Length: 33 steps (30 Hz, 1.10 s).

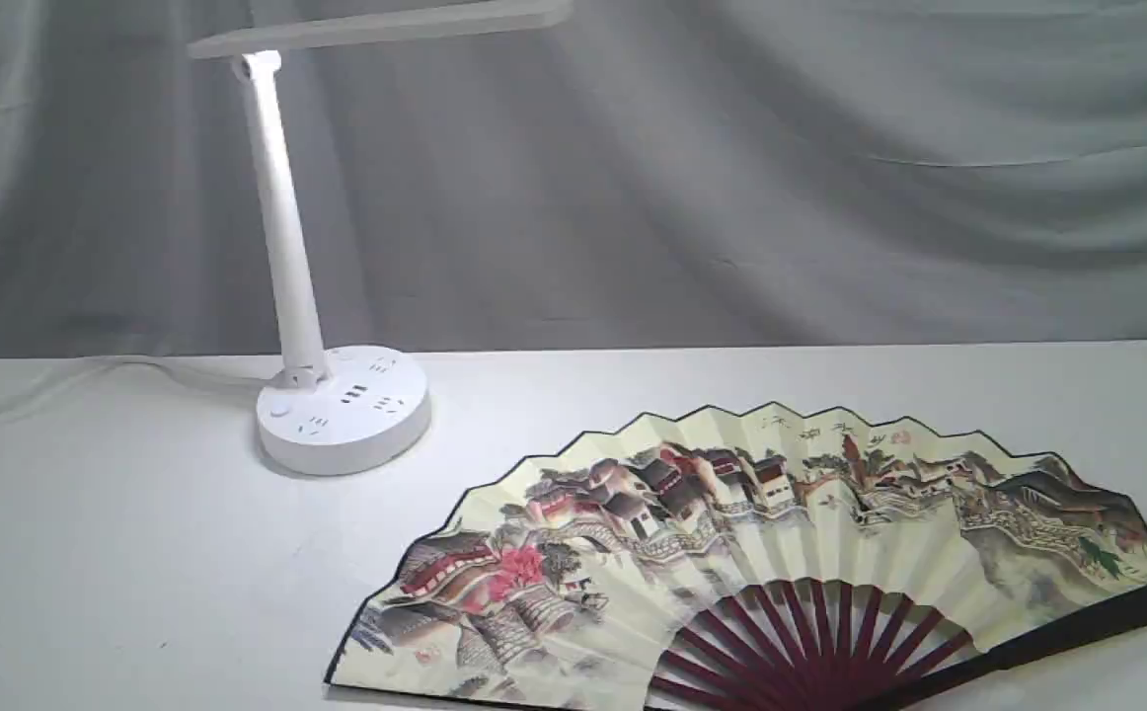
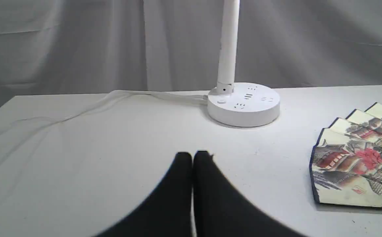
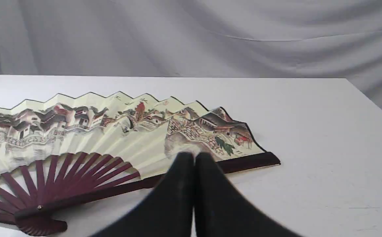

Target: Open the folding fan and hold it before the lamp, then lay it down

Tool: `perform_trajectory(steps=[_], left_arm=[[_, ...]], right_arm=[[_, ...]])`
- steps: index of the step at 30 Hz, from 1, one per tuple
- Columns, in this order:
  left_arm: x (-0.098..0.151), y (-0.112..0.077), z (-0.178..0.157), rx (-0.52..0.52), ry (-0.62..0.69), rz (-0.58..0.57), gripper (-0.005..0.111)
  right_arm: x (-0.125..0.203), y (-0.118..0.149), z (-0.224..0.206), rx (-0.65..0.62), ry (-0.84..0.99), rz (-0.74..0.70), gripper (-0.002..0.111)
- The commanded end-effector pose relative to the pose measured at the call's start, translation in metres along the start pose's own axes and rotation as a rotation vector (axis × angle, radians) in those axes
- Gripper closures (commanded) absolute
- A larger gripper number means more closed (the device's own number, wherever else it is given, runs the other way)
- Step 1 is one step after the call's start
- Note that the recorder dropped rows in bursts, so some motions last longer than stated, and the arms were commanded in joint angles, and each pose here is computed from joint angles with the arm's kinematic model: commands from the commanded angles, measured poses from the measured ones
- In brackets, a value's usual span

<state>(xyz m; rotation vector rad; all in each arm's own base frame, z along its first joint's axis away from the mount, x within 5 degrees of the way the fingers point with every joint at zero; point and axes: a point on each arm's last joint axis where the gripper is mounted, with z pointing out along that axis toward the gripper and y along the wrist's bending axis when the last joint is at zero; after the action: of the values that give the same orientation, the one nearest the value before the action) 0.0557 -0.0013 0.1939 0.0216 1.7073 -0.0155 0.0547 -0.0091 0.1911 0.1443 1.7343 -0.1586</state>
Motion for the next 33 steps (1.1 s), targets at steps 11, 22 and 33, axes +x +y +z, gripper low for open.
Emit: perform_trajectory(steps=[11,22,33], left_arm=[[0.0001,-0.0004,0.0000,0.006,-0.010,-0.016,0.107],[0.0001,-0.0004,0.0000,0.006,-0.010,-0.016,0.107],[0.0001,-0.0004,0.0000,0.006,-0.010,-0.016,0.107]], right_arm=[[-0.0001,0.0002,-0.0001,-0.003,-0.011,-0.001,0.108],[0.0007,-0.0020,-0.0001,0.013,-0.002,-0.151,0.108],[0.0006,0.0018,-0.0002,-0.050,-0.008,-0.126,0.108]])
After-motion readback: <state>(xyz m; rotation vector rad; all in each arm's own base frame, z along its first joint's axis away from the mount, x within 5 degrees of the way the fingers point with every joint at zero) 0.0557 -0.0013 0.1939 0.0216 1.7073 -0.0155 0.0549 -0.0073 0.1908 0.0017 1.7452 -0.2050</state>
